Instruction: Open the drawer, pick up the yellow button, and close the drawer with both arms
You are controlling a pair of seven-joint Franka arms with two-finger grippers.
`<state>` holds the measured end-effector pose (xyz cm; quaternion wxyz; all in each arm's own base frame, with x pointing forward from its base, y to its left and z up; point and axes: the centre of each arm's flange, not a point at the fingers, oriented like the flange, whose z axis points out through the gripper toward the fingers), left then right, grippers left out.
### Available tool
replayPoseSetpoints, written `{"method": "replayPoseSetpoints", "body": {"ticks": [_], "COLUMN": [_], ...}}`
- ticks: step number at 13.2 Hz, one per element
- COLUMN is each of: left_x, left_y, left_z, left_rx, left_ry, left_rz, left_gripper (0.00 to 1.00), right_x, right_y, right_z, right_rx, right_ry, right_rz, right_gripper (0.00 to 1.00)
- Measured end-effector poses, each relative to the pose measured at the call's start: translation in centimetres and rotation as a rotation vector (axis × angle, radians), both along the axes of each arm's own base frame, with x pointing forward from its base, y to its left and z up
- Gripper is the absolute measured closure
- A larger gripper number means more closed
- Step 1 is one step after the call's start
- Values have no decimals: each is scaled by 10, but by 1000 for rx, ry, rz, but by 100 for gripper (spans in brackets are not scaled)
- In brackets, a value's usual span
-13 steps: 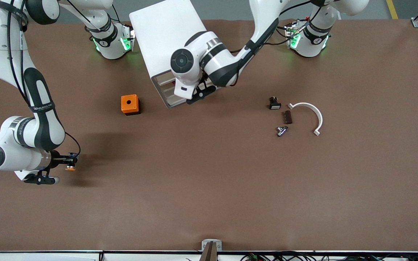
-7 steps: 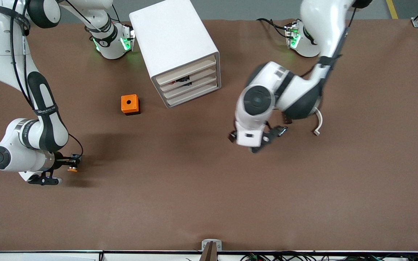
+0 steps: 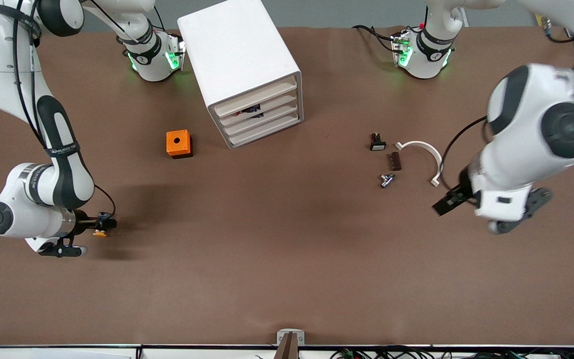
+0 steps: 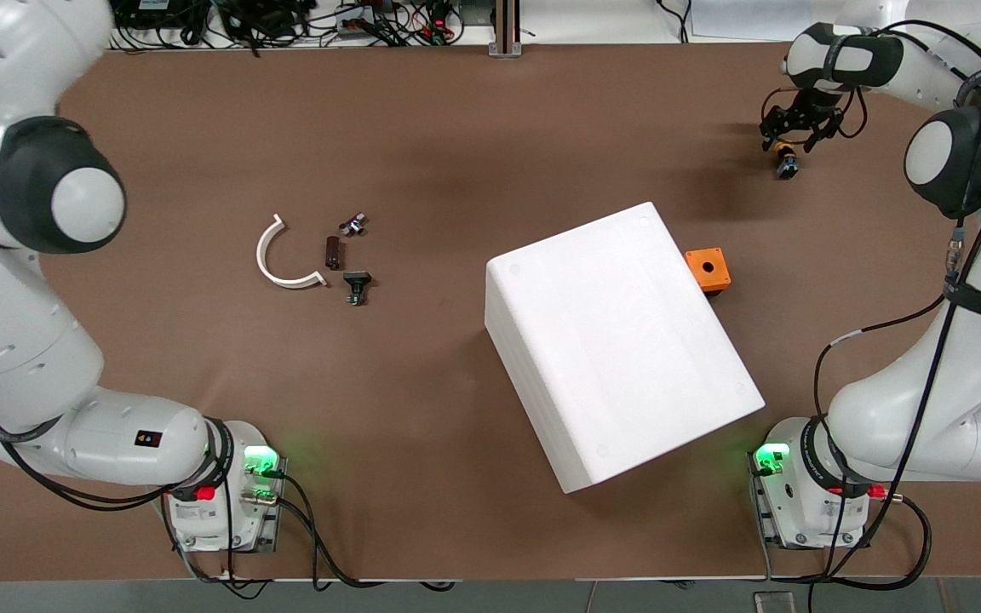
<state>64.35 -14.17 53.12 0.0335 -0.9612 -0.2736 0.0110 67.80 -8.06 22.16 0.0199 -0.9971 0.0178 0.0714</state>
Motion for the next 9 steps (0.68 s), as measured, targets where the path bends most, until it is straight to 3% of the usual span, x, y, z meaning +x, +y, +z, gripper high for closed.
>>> {"method": "replayPoseSetpoints", "body": {"ticks": [4, 7, 9], "left_x": [-27, -42, -53], "left_y": [86, 128, 131], "left_z": [68, 95, 102], "left_rx": [4, 6, 10], "left_ry": [-2, -4, 5], "left_rz": [-166, -301, -398], "left_gripper": [0, 0, 0], "right_x": [11, 8, -2], "right_y": [30, 36, 37], "right_z": [81, 142, 183], "right_rx": [-3, -22, -23], "right_ry": [-99, -150, -155], "right_rz": [39, 59, 61], "right_gripper": [0, 0, 0]}}
